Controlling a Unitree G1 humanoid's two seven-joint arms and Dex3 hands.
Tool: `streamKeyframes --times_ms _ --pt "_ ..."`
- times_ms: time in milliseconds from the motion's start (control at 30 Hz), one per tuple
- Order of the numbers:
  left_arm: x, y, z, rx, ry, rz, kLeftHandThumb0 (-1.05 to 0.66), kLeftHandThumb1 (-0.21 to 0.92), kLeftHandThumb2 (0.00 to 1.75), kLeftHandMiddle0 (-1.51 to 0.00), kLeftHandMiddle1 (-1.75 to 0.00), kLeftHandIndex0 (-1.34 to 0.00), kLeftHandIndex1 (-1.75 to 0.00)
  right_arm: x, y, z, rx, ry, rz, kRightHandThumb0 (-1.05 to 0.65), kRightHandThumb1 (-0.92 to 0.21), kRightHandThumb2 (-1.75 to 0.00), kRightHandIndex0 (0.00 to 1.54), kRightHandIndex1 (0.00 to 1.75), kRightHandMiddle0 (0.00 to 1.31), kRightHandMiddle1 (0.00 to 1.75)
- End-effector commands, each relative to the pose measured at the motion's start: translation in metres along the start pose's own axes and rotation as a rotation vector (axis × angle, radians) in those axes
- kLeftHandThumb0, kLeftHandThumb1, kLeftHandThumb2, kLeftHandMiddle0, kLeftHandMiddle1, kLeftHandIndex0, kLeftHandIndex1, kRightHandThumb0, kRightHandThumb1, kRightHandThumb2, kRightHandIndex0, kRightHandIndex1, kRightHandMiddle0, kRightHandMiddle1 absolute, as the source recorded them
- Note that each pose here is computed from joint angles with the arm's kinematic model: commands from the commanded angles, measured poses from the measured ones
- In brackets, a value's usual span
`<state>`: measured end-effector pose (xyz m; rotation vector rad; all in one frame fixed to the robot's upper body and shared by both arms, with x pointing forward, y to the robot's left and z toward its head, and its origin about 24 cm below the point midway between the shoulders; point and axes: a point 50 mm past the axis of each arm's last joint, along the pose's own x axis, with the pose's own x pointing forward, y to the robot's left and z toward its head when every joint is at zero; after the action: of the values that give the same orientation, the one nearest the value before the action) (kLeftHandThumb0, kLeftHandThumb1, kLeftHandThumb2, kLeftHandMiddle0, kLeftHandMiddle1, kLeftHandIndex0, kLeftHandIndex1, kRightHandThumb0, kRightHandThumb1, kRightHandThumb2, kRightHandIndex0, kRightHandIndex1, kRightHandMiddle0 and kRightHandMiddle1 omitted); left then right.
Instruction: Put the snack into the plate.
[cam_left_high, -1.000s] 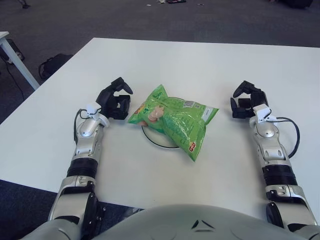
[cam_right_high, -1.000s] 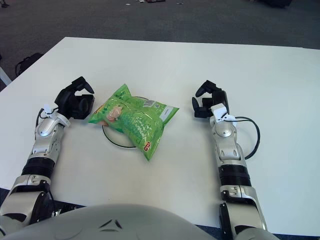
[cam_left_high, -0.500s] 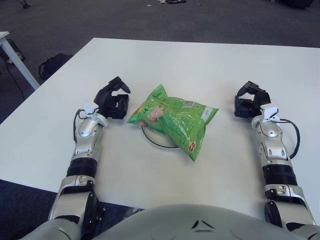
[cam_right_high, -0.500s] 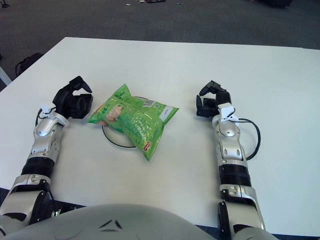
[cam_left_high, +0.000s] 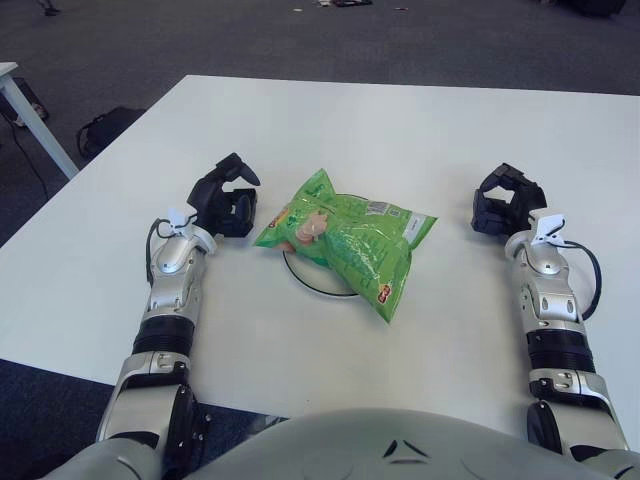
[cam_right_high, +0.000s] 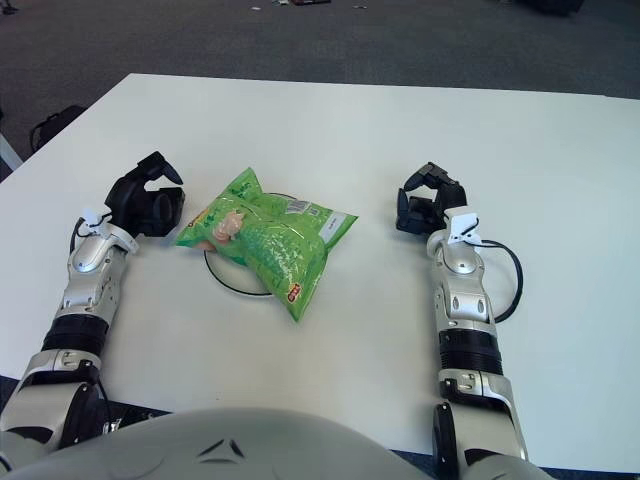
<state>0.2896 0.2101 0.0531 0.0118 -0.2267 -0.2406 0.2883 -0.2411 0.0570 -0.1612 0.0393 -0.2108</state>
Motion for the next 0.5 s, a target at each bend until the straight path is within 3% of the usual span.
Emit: streamKeyframes --times_ms 0,467 --pt "-0.0351 -0.0244 -0.0429 -0.128 0.158 0.045 -0.47 0.33 1.3 -1.22 -1.75 -0.6 -1.75 -0.0131 0.0038 -0.0324 0.016 0.154 0.009 -0.49 -0.3 -1.34 1.36 1.75 0.63 1.75" --pt "-0.0352 -0.0266 -0.0422 -0.121 0.169 0.053 -0.48 0.31 1.33 -1.2 -1.75 -0.62 -1.75 -0.0134 0.0018 -0.0325 0.015 0.15 0.017 -0.48 -0.32 -1.32 1.36 1.75 0.62 1.75"
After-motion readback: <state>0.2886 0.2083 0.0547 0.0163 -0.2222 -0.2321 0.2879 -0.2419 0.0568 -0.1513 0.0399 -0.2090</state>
